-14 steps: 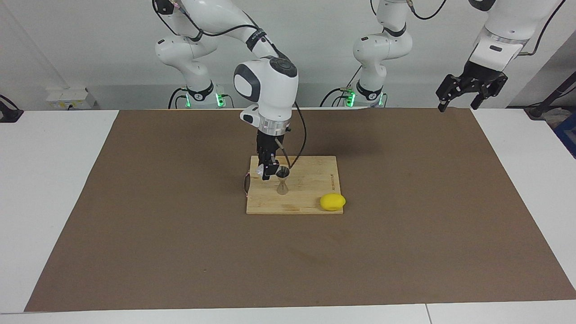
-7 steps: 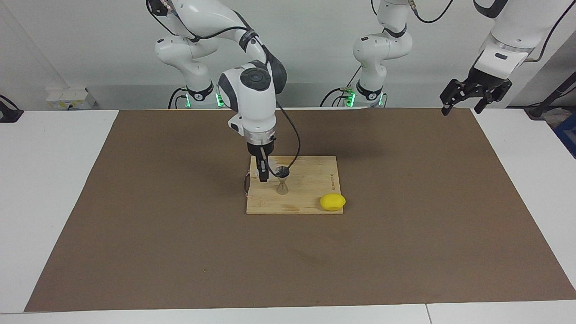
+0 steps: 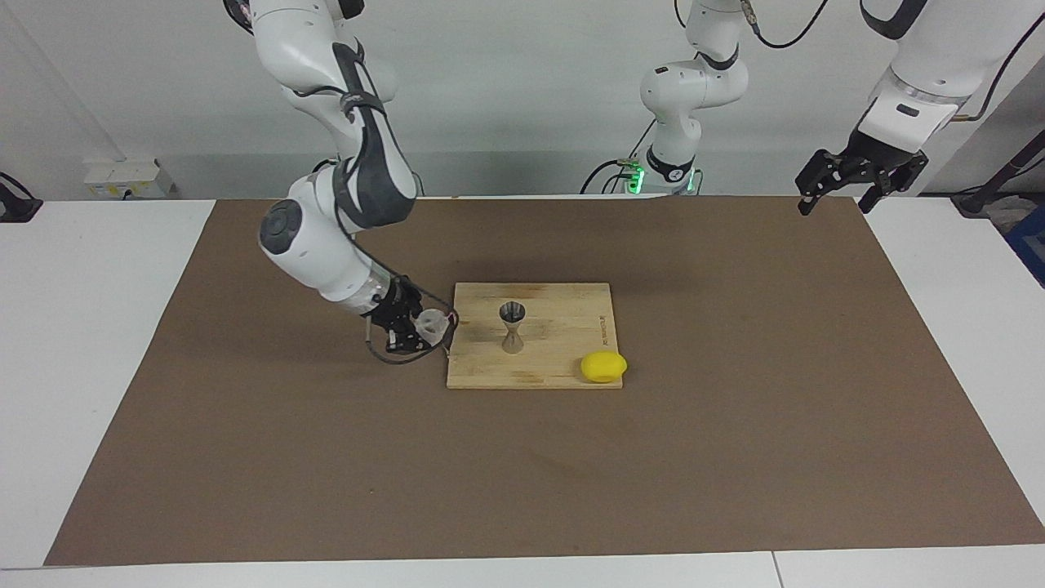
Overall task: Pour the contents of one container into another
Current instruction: 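Turn the clear cup upright and carry it back off the board, then lower the clear cup onto the table and open the right gripper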
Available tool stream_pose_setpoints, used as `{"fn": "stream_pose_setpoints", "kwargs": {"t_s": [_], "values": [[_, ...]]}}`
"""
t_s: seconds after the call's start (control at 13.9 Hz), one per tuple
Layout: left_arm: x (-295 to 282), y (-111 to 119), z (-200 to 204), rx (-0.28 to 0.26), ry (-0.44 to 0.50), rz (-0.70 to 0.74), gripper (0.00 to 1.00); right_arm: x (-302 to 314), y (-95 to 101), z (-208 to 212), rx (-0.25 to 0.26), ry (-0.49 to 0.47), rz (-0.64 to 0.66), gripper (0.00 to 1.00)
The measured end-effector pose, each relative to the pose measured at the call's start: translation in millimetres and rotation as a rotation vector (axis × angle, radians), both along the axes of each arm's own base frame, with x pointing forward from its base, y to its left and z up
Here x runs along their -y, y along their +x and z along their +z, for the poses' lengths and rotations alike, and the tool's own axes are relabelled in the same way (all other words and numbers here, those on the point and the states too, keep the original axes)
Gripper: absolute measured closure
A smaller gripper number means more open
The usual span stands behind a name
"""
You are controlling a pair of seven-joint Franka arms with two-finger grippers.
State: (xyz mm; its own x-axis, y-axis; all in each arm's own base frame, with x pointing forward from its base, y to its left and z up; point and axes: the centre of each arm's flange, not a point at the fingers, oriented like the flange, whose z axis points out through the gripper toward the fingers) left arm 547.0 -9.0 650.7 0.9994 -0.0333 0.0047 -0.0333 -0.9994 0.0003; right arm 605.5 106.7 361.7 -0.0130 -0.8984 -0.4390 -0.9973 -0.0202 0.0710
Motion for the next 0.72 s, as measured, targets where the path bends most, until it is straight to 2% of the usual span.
{"fn": "stream_pose_setpoints", "kwargs": {"t_s": [0.36,0.72], "values": [[-15.2,-2.7,2.6,-0.004,0.000,0.025,0.00,118.5,-22.4,-36.4,0.004,0.142,0.003,0.50],[-14.6,-3.6,4.3,-0.001,0.000,0.024,0.00,187.7,-38.9,-83.9,0.012,0.237,0.033,0.50]]}}
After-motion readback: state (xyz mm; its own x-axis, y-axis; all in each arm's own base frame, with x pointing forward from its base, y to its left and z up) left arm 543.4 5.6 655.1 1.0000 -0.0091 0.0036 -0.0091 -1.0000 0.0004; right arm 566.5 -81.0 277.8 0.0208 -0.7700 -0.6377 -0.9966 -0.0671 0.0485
